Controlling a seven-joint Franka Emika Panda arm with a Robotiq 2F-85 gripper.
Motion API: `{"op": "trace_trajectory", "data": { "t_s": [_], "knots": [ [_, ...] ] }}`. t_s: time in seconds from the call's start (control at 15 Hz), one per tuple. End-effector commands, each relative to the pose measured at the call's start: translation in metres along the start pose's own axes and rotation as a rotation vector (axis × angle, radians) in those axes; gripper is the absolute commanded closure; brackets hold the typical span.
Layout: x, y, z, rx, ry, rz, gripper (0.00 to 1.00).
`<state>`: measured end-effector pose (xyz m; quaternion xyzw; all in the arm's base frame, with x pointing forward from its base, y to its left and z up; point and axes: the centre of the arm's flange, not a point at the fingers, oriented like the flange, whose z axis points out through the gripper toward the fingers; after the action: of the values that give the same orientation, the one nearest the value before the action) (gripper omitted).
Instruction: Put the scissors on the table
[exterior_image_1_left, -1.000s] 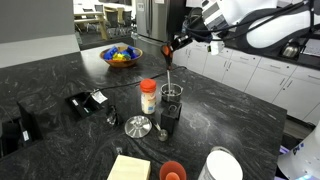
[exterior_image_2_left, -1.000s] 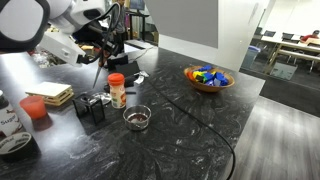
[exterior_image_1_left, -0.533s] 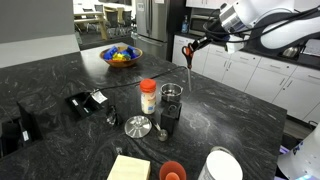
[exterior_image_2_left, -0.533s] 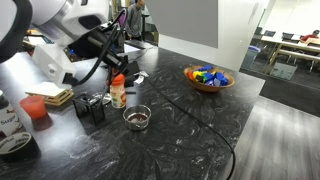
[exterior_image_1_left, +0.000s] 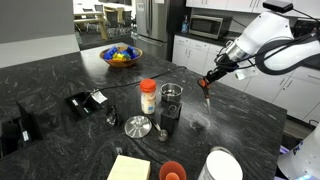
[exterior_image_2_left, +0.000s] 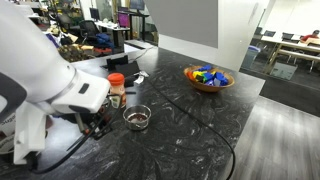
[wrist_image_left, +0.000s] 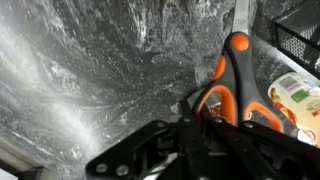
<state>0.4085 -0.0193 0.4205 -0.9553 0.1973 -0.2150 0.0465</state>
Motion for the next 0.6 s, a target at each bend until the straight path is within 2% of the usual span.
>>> {"op": "trace_trajectory", "data": {
  "t_s": [0.0, 0.4, 0.47, 0.53],
  "knots": [
    [-0.023, 0.008, 0.012, 0.007, -0.082, 0.073, 0.98],
    [-0.053, 0.004, 0.04, 0.026, -0.26, 0.111, 0.98],
    [-0.054, 0.004, 0.041, 0.017, -0.278, 0.117, 0.66],
    [-0.054, 0.003, 0.042, 0.025, -0.282, 0.121, 0.64]
  ]
}}
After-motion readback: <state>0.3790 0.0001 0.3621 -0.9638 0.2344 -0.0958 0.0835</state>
